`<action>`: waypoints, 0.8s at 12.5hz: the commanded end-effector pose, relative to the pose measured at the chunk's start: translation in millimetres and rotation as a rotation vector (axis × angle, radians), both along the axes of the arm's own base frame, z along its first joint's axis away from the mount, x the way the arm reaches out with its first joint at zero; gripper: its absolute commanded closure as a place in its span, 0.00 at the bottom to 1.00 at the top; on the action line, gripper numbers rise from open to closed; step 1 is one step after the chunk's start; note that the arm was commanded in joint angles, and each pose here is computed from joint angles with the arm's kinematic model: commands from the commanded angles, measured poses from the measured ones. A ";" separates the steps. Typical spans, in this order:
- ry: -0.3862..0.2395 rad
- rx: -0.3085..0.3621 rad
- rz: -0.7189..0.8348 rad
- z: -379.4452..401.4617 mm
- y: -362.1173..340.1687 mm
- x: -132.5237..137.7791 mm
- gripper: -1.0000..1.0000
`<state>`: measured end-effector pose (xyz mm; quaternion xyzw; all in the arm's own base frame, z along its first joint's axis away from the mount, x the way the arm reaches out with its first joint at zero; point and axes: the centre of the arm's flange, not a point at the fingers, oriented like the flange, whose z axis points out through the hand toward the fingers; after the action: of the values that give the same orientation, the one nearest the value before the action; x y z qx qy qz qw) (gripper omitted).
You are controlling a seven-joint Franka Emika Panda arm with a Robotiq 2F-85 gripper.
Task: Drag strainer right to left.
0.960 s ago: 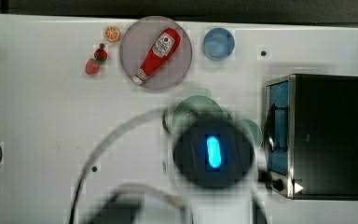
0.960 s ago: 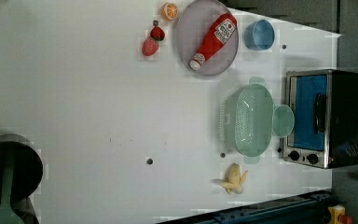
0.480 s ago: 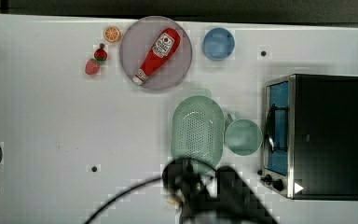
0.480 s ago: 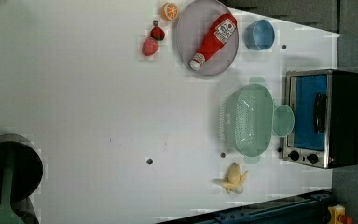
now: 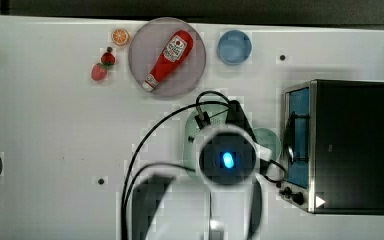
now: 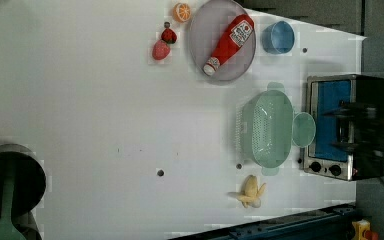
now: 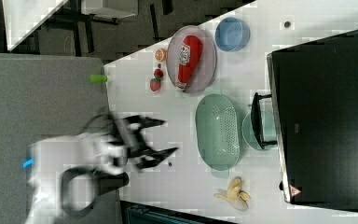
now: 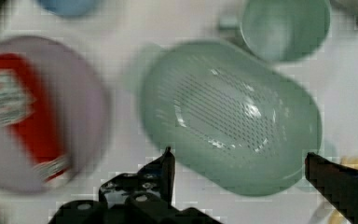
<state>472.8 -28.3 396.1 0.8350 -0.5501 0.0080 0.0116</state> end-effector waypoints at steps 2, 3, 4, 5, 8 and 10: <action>0.060 0.001 -0.323 -90.4 -0.5 11.1 0.00; 0.069 0.000 -0.325 -114.5 1.2 14.0 0.00; 0.077 -0.001 -0.321 -137.2 2.6 15.7 0.00; 0.081 -0.001 -0.319 -158.9 3.5 16.2 0.00; 0.095 -0.001 -0.314 -214.0 8.3 12.7 0.00; 0.068 0.007 -0.339 -229.4 16.4 14.1 0.00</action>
<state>465.5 -26.0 139.9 0.7483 -0.6571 -0.0624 0.0666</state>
